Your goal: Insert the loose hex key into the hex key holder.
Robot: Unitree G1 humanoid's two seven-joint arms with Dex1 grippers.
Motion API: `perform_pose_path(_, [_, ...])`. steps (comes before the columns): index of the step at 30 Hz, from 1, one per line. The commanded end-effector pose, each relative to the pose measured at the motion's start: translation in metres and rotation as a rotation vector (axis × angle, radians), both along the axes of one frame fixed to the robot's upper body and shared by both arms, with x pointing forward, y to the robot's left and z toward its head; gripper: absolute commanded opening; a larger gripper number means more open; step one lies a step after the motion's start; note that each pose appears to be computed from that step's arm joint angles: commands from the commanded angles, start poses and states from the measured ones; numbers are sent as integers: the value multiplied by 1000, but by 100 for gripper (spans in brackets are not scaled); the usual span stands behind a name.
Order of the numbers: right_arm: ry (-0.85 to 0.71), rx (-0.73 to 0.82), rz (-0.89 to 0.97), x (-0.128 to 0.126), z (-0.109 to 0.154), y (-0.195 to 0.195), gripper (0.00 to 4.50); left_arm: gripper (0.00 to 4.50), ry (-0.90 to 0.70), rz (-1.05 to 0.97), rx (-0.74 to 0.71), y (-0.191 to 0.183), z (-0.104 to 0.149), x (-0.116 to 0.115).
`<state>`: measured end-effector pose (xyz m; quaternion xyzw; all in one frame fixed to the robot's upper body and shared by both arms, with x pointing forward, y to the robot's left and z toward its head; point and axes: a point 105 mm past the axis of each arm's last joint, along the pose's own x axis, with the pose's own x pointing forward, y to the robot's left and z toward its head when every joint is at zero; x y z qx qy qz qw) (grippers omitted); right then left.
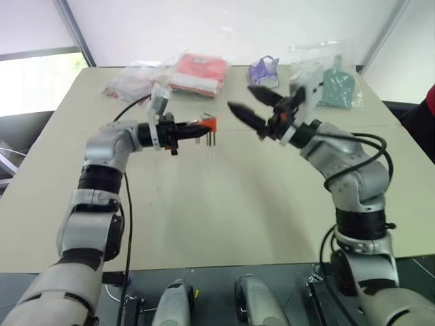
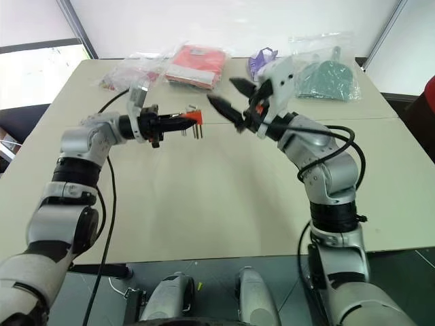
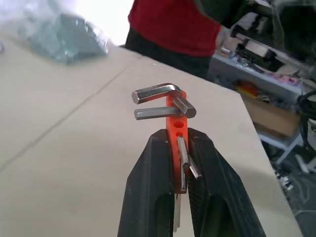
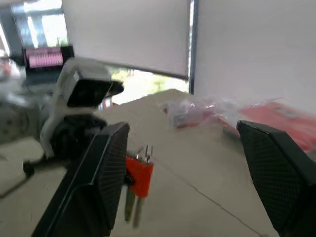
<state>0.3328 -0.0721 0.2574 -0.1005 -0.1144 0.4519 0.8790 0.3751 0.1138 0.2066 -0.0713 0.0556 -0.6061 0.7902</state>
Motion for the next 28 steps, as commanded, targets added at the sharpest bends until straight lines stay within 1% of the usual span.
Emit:
perform_pose_path(1, [-99, -202, 127, -26, -11, 16, 358, 0, 81, 37, -58, 16, 3, -15])
perform_pose_path(3, [-87, -314, 206, -38, -28, 18, 358, 0, 251, 100, -93, 31, -14, -25])
perform_pose_path(5, [-73, -395, 262, -47, -41, 18, 358, 0, 388, 187, -127, 42, -29, -29])
perform_pose_path(6, [-70, -424, 280, -50, -46, 18, 358, 0, 441, 227, -119, 47, -39, -32])
perform_pose_path(8, [-71, -458, 303, -53, -51, 18, 358, 0, 522, 266, -119, 52, -52, -41])
perform_pose_path(11, [-80, -452, 317, -53, -53, 22, 358, 0, 615, 352, -94, 60, -78, -50])
perform_pose_path(13, [-81, -444, 325, -52, -53, 26, 368, 95, 644, 407, -75, 65, -94, -53])
perform_pose_path(14, [-82, -441, 328, -52, -54, 27, 368, 128, 657, 422, -76, 67, -99, -53])
perform_pose_path(16, [-83, -436, 334, -52, -54, 29, 368, 223, 670, 431, -86, 67, -103, -54])
perform_pose_path(17, [-83, -433, 337, -52, -54, 30, 368, 284, 667, 450, -81, 69, -105, -52])
perform_pose_path(19, [-81, -434, 343, -53, -55, 31, 368, 391, 647, 490, -60, 73, -109, -49])
perform_pose_path(20, [-81, -435, 344, -53, -55, 31, 368, 432, 636, 500, -50, 75, -109, -48])
perform_pose_path(21, [-80, -438, 344, -53, -55, 31, 368, 445, 604, 536, -18, 81, -112, -45])
perform_pose_path(22, [-79, -447, 337, -53, -56, 28, 368, 445, 533, 598, 40, 97, -113, -41])
perform_pose_path(24, [-74, -465, 311, -51, -55, 19, 368, 445, 350, 727, 209, 134, -107, -32])
perform_pose_path(25, [-70, -465, 296, -51, -54, 15, 368, 445, 293, 749, 236, 144, -99, -31])
perform_pose_path(28, [-61, -457, 260, -49, -53, 8, 368, 445, 189, 760, 253, 155, -81, -28])
